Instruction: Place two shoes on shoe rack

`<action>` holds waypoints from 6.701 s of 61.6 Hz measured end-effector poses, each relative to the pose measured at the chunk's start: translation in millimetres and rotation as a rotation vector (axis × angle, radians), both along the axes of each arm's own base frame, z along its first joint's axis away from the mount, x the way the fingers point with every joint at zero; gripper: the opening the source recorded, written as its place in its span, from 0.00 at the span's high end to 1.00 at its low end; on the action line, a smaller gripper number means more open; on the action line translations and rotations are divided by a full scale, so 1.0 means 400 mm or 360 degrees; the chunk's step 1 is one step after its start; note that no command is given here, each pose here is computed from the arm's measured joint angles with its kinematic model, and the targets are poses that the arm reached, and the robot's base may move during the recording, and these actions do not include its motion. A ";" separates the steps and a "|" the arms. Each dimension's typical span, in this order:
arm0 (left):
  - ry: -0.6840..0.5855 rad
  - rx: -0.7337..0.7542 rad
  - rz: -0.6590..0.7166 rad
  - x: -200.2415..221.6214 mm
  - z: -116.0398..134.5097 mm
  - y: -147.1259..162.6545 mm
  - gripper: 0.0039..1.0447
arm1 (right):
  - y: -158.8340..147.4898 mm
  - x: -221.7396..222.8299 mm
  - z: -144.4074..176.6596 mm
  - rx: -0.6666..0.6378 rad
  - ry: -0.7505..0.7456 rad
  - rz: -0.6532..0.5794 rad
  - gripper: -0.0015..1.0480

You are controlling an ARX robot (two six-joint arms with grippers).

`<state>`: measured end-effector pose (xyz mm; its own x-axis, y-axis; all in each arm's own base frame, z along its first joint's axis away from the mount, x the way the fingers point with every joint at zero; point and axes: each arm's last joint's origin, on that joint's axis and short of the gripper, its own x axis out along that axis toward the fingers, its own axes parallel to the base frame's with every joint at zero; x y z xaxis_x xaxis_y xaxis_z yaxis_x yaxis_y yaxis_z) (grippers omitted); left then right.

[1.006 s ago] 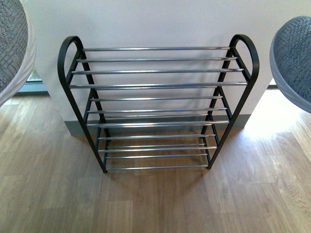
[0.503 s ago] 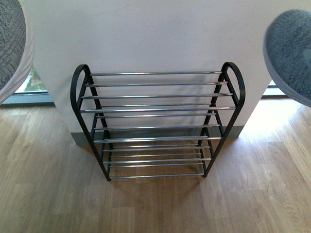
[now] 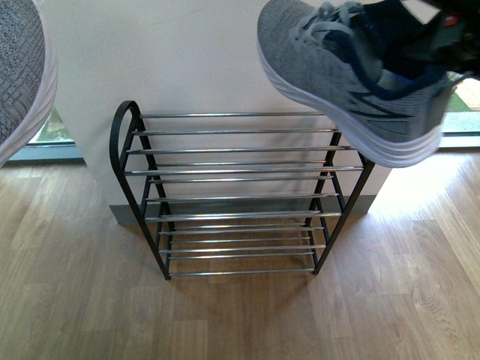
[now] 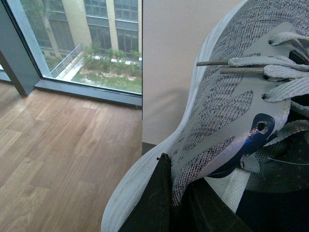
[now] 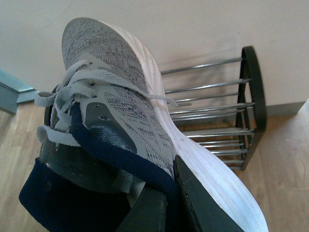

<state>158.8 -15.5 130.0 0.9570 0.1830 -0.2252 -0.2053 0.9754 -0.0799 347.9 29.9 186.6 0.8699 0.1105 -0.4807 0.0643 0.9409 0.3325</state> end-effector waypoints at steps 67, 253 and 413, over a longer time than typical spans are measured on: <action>0.0000 0.0000 0.0001 0.000 0.000 0.000 0.98 | -0.098 0.447 -0.299 0.0209 0.0447 -0.0694 0.98; 0.0000 0.0000 0.0001 0.000 0.000 0.000 0.98 | -0.076 -0.588 -0.034 -0.0549 -0.0856 -0.0053 0.98; 0.0686 -0.0636 -0.0223 0.375 -0.103 -0.143 0.98 | -0.075 -0.628 -0.042 -0.0551 -0.0851 -0.0048 0.09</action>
<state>308.6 -72.8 88.7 0.7733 -0.1171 -0.6232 -0.1721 0.9072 -0.3840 96.8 -0.2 169.9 0.9998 -0.0019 0.0174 0.0019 1.0000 0.0032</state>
